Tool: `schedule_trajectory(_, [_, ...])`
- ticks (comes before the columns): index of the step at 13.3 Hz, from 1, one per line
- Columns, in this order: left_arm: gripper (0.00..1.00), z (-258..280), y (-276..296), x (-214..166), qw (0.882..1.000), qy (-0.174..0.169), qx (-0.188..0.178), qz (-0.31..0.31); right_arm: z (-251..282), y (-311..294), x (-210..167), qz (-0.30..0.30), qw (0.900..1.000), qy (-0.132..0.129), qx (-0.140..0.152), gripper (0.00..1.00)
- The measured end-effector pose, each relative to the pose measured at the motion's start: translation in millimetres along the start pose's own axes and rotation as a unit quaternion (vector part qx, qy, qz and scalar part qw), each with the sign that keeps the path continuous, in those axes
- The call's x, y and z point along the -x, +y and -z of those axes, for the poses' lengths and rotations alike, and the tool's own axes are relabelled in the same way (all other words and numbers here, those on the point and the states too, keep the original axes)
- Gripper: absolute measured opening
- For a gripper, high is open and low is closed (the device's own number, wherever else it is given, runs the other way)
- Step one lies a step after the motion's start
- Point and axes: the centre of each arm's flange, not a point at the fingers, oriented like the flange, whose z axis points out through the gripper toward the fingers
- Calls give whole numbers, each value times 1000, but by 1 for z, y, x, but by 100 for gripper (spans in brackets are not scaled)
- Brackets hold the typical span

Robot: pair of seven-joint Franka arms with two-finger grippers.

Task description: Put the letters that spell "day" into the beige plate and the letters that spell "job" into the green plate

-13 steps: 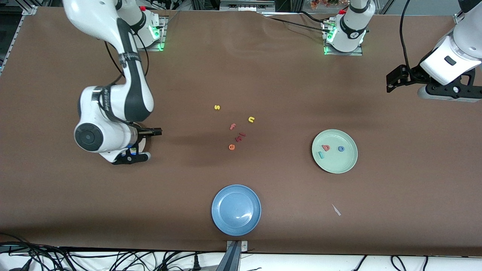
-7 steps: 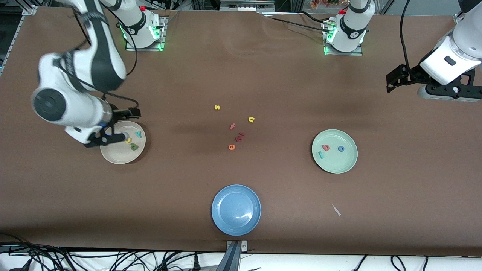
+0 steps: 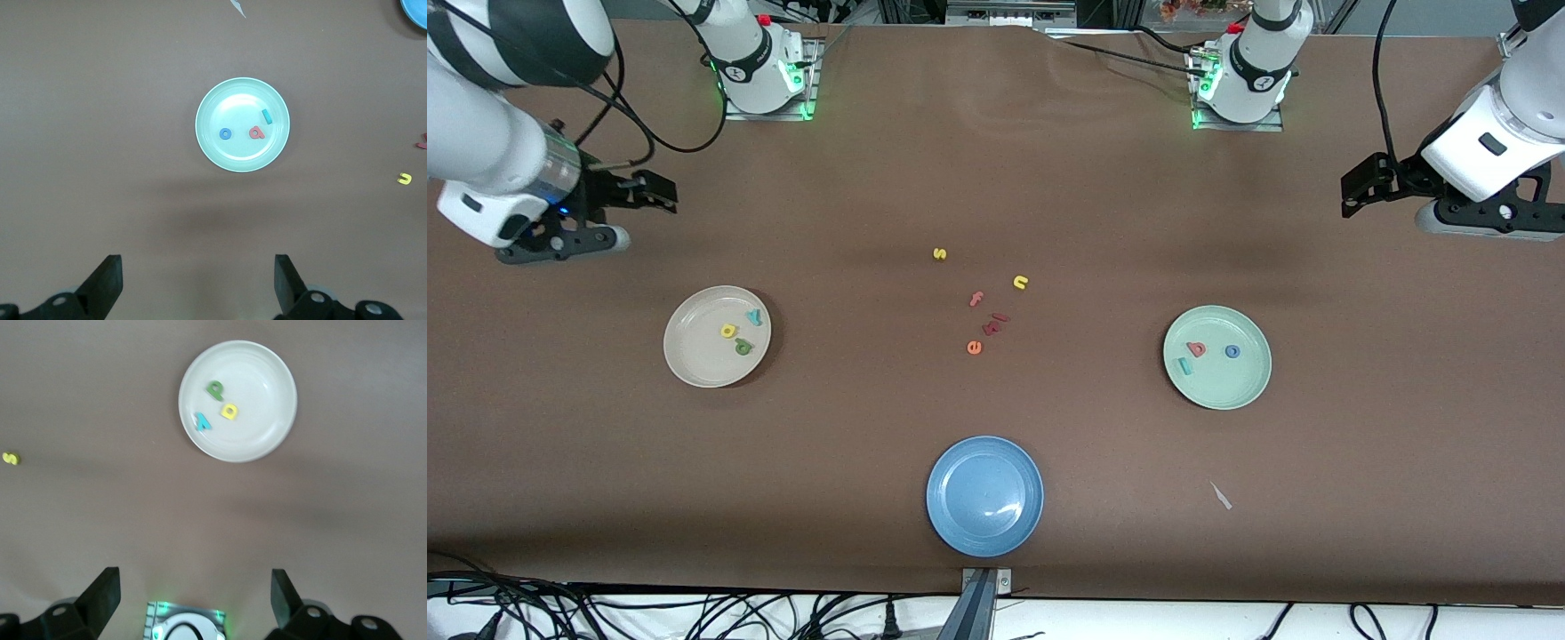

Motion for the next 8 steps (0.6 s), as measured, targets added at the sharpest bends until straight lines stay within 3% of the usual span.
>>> schedule_trajectory(8, [100,-1,-2,1,1000,-3,0,2,12,37,2,-34,999,3,-3,100])
